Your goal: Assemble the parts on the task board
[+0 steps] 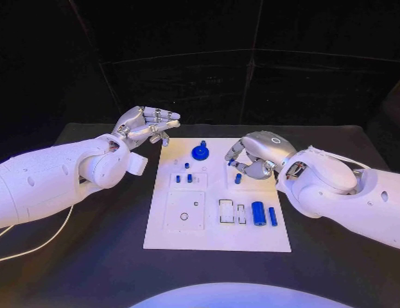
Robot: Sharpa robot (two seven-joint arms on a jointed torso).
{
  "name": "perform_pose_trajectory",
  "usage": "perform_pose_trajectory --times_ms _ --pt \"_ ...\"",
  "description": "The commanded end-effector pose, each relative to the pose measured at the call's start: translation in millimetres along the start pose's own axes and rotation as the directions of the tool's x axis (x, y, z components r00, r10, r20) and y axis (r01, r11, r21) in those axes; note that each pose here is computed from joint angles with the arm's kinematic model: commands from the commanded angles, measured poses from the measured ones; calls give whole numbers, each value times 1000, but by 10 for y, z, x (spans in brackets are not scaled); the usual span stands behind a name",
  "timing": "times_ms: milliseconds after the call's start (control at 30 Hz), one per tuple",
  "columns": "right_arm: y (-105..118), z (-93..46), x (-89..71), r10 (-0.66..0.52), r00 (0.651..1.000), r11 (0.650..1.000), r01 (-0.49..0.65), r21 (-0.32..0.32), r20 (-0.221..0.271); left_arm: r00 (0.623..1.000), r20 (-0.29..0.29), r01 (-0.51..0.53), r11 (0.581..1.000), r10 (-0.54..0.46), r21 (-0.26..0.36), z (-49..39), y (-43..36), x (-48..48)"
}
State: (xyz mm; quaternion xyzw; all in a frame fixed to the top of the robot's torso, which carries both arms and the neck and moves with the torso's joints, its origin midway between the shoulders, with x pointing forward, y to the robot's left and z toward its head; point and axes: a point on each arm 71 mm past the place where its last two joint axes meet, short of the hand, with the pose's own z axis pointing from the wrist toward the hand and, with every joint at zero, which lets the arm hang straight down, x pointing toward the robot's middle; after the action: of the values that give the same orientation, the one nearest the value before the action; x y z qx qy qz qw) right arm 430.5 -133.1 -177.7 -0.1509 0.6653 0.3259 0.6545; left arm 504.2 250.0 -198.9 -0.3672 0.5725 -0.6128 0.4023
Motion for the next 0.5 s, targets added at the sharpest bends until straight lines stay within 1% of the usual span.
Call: perform_pose_trajectory --times_ms 33,167,300,400,500 --pt "114 41 -27 41 998 998 -40 -41 40 1000 -13 12 1000 -12 10 8 -17 28" --pt "231 125 58 56 998 996 -55 -73 10 1000 -17 14 1000 -14 11 14 -19 50" --pt "337 161 252 83 996 992 -86 -93 -34 1000 -19 15 1000 -15 13 21 -21 65" --pt "420 195 430 102 992 988 -109 -107 -69 1000 -21 16 1000 -16 14 28 -20 78" --pt "483 226 553 105 990 986 -116 -122 -92 1000 -24 17 1000 -17 14 36 -19 93"
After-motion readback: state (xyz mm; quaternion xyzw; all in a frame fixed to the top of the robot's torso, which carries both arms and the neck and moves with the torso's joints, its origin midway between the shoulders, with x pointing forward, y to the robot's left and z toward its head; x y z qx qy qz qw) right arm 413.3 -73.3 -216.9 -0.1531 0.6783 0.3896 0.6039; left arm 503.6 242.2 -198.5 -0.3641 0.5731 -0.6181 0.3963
